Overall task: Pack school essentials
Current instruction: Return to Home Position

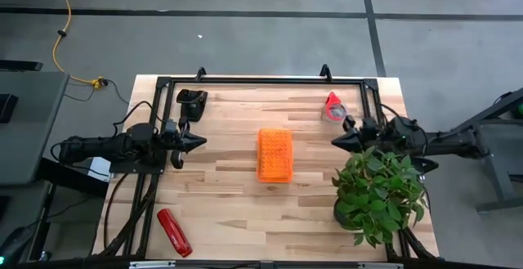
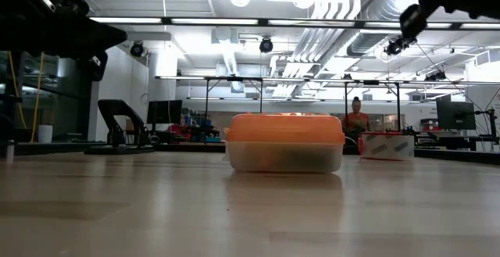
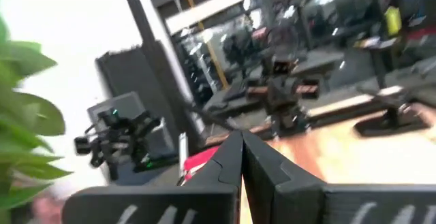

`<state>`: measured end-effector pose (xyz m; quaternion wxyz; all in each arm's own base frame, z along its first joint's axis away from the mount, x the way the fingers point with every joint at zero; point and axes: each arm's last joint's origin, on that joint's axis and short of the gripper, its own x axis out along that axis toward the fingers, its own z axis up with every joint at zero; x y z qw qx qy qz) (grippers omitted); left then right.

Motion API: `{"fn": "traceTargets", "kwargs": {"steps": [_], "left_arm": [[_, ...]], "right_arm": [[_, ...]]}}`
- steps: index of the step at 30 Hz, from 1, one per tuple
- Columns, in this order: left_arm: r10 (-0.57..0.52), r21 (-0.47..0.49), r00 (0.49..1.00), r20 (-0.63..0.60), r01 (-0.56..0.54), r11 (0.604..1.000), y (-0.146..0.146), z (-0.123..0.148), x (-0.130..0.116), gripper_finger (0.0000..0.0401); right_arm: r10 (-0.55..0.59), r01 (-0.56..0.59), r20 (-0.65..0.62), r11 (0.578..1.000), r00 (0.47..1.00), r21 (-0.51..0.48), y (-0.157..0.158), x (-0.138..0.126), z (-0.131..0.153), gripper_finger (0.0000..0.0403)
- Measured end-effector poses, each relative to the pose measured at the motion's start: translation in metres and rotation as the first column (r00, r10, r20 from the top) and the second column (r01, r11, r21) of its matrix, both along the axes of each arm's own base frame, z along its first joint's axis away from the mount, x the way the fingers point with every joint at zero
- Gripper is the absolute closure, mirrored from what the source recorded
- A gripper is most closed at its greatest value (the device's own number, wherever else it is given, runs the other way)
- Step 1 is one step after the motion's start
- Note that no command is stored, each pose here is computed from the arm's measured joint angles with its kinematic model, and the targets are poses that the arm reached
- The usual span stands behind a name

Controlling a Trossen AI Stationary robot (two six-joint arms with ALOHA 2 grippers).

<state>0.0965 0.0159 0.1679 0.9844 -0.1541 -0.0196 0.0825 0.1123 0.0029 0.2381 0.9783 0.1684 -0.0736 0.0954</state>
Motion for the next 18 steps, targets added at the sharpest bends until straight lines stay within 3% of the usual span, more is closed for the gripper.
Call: {"fn": "traceTargets", "kwargs": {"steps": [12,18], "left_arm": [[0.000,0.000,1.000,0.000,0.000,1.000,0.000,0.000,0.000,0.0401],[0.000,0.000,1.000,0.000,0.000,1.000,0.000,0.000,0.000,0.0401]], "right_arm": [[-0.192,0.201,0.073,0.971,0.979,-0.127,-0.006,-0.018,-0.050,0.0403],[-0.268,0.236,-0.098,0.937,0.958,-0.259,-0.008,-0.015,-0.069,0.0403]]}}
